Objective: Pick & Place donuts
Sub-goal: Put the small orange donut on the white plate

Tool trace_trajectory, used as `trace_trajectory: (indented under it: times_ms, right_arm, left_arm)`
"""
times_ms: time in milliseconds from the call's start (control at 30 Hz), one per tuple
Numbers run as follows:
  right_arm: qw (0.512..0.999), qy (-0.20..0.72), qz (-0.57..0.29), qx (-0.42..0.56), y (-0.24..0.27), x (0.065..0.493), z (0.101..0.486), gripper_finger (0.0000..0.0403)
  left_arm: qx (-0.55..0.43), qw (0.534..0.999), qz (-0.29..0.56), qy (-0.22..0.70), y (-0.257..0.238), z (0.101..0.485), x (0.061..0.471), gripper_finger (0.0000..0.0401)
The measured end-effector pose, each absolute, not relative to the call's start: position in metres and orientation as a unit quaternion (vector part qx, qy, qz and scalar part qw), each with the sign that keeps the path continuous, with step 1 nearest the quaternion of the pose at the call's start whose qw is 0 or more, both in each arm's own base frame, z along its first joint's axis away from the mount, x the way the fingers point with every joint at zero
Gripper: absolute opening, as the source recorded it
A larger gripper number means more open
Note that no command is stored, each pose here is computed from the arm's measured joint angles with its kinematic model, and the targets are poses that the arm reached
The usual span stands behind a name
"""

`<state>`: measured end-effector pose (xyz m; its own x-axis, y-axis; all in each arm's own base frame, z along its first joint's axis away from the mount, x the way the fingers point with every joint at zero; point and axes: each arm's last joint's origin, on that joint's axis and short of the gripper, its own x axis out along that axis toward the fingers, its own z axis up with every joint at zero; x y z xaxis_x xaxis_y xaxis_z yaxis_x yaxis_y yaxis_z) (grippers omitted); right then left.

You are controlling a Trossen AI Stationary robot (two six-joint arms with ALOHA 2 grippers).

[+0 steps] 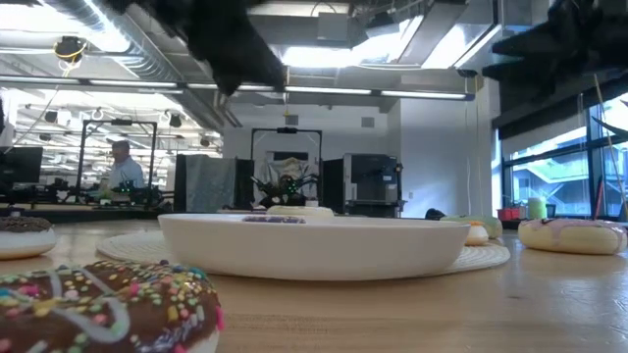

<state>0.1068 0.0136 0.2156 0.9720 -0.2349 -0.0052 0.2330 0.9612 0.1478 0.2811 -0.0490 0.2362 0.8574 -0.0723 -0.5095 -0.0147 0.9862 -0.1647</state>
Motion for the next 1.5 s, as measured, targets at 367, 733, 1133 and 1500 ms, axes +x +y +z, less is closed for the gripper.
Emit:
trace_trajectory:
  times_ms: [367, 733, 1133, 1500]
  right_arm:
    - [0.969, 0.196, -0.141, 0.057, 0.027, 0.156, 0.217, 0.0224]
    - [0.915, 0.372, -0.117, 0.101, 0.046, 0.214, 0.172, 0.0190]
    - [0.873, 0.442, -0.167, 0.126, 0.044, 0.233, 0.136, 0.0172]
    - [0.863, 0.461, -0.151, 0.142, 0.042, 0.237, 0.126, 0.0129]
  left_arm:
    - [-0.079, 0.991, 0.010, 0.105, -0.037, 0.217, 0.229, 0.0083]
    - [-0.103, 0.987, 0.052, 0.109, -0.034, 0.212, 0.226, 0.0085]
    - [-0.108, 0.987, 0.039, 0.113, -0.035, 0.211, 0.226, 0.0086]
    - [-0.108, 0.987, 0.040, 0.113, -0.035, 0.211, 0.226, 0.0083]
